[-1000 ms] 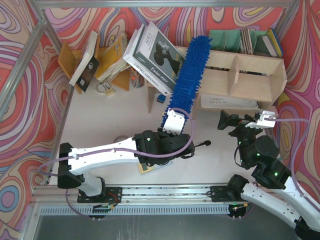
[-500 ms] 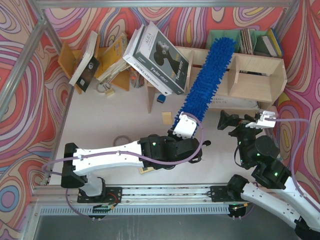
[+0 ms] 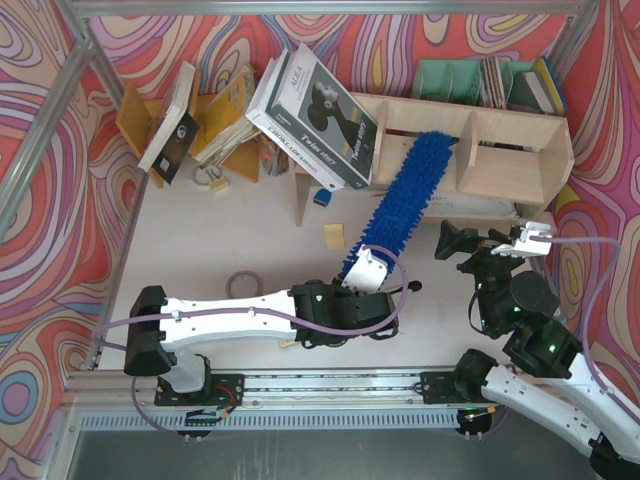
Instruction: Dust the bookshelf with a duster
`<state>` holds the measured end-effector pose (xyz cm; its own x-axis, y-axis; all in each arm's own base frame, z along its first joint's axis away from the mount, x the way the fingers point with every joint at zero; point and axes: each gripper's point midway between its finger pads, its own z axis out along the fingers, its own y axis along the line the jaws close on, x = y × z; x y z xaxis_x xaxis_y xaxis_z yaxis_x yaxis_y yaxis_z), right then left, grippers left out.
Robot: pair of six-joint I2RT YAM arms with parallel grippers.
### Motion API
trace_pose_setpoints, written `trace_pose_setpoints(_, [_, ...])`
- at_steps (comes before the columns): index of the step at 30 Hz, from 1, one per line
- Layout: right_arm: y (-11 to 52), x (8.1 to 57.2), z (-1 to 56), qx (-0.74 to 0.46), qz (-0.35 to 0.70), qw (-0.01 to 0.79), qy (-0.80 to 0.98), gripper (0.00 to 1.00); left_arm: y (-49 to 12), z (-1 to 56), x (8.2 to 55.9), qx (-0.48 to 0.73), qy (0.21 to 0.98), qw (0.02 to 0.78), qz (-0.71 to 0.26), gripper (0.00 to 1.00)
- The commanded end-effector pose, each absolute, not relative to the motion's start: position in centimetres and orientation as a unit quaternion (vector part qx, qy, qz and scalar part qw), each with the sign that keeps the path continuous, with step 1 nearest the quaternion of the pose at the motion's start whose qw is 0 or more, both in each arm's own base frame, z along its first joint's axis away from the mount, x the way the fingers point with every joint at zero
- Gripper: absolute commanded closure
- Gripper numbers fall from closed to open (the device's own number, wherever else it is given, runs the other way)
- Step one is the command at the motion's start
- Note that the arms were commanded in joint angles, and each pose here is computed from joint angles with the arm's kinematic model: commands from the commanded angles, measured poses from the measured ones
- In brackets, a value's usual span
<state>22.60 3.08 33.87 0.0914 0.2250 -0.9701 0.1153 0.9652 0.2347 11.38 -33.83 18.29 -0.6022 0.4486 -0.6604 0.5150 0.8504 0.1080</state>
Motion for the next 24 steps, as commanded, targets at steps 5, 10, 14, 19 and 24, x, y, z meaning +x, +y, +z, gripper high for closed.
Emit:
trace_pose_setpoints(5, [3.0, 22.8, 34.1, 0.142, 0.040, 0.731, 0.666, 0.01, -30.1, 18.0, 11.9, 0.234, 0.899, 0.371, -0.013, 1.00])
trace_pose_setpoints(10, [2.9, 22.8, 34.1, 0.143, 0.038, 0.731, 0.666, 0.01, -29.9, 19.6, 13.0, 0.223, 0.891, 0.397, -0.012, 1.00])
trace_pose_setpoints(14, [2.9, 22.8, 34.2, 0.143, 0.038, 0.731, 0.666, 0.01, -30.6, 19.7, 13.2, 0.227, 0.890, 0.395, -0.003, 1.00])
trace_pose_setpoints(19, [2.8, 22.7, 34.2, 0.145, 0.040, 0.732, 0.664, 0.01, -33.2, 19.5, 12.5, 0.251, 0.890, 0.379, -0.027, 1.00])
trace_pose_setpoints(24, [2.6, 22.5, 34.4, 0.147, 0.041, 0.733, 0.663, 0.01, -35.0, 19.6, 12.3, 0.260, 0.887, 0.377, -0.056, 1.00])
